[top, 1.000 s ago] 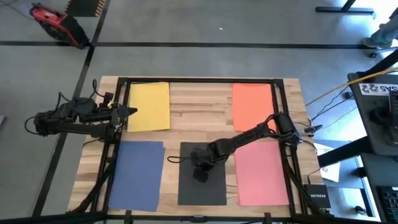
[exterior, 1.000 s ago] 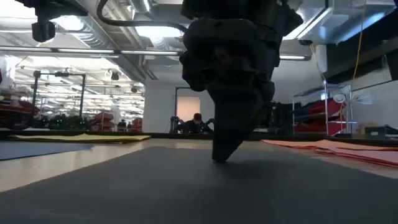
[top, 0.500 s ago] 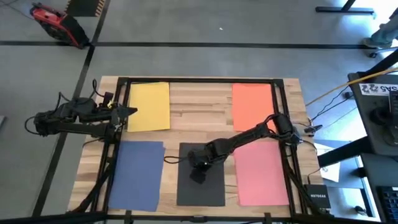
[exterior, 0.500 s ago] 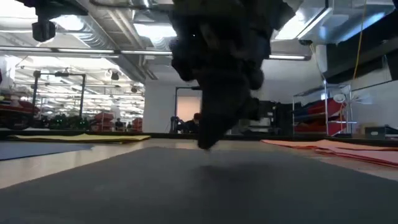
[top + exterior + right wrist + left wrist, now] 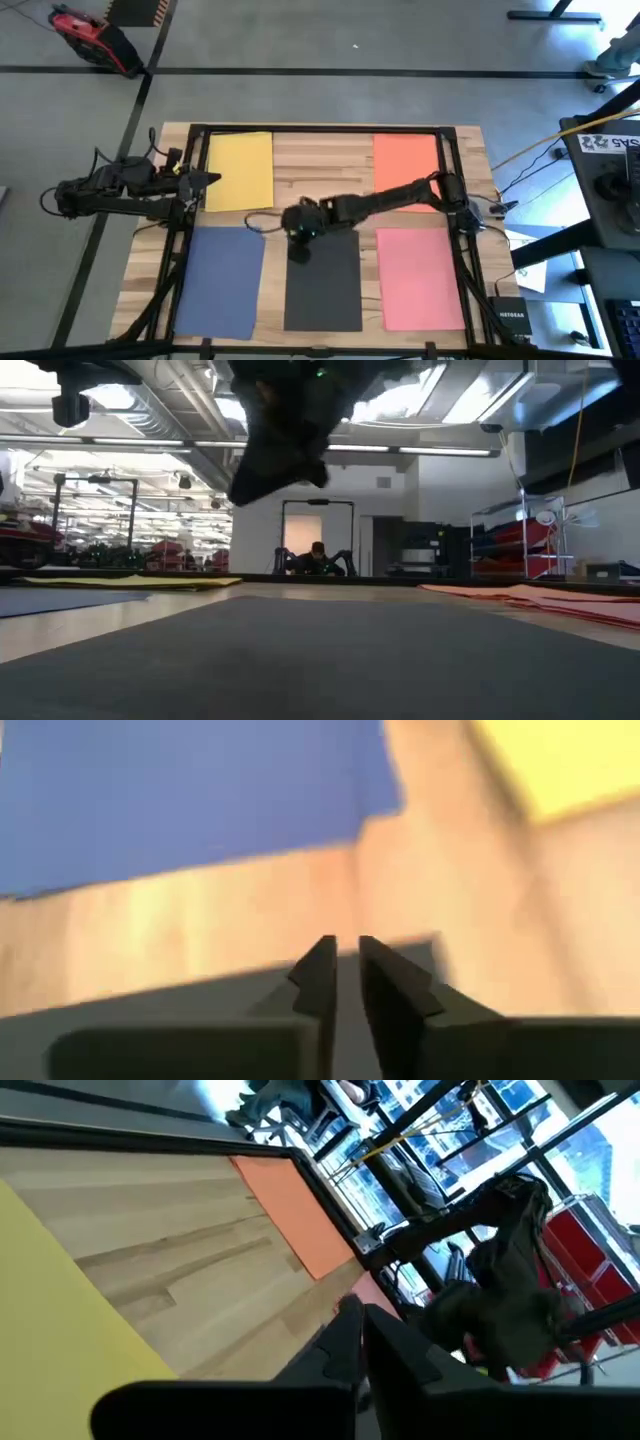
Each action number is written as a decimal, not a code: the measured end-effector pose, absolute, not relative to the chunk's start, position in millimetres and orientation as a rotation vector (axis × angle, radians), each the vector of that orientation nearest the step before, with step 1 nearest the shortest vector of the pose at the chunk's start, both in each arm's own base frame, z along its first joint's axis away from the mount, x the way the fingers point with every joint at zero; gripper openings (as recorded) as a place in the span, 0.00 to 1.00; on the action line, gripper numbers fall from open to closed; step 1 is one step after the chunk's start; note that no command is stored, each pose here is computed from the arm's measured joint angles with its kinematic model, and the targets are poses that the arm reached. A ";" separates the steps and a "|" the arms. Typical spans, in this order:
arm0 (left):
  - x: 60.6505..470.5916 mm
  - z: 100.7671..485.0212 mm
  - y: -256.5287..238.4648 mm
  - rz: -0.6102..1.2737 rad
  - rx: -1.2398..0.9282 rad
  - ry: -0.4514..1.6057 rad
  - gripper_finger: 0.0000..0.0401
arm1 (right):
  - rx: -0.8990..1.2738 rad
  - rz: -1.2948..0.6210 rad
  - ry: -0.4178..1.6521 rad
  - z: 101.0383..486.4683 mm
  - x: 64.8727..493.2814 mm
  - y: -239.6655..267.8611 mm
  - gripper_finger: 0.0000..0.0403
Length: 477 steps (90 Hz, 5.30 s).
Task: Organize paper
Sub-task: Move the yellow colored paper on the top center of the table
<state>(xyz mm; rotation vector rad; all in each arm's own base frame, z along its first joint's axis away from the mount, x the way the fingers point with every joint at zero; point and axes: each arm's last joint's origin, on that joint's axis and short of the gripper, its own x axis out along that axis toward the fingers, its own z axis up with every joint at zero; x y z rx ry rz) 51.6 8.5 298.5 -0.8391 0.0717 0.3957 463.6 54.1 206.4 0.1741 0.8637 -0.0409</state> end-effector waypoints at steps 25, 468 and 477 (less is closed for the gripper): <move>51.5 298.1 8.5 0.393 -0.777 0.087 0.00 | -0.237 0.031 0.810 182.6 481.9 3.1 0.28; 48.3 289.2 10.3 0.497 -0.797 0.139 0.00 | -0.229 0.410 1.641 229.5 425.2 -19.9 0.00; 48.3 289.1 10.4 0.501 -0.797 0.138 0.00 | -0.190 0.400 1.657 221.5 419.5 -19.2 0.00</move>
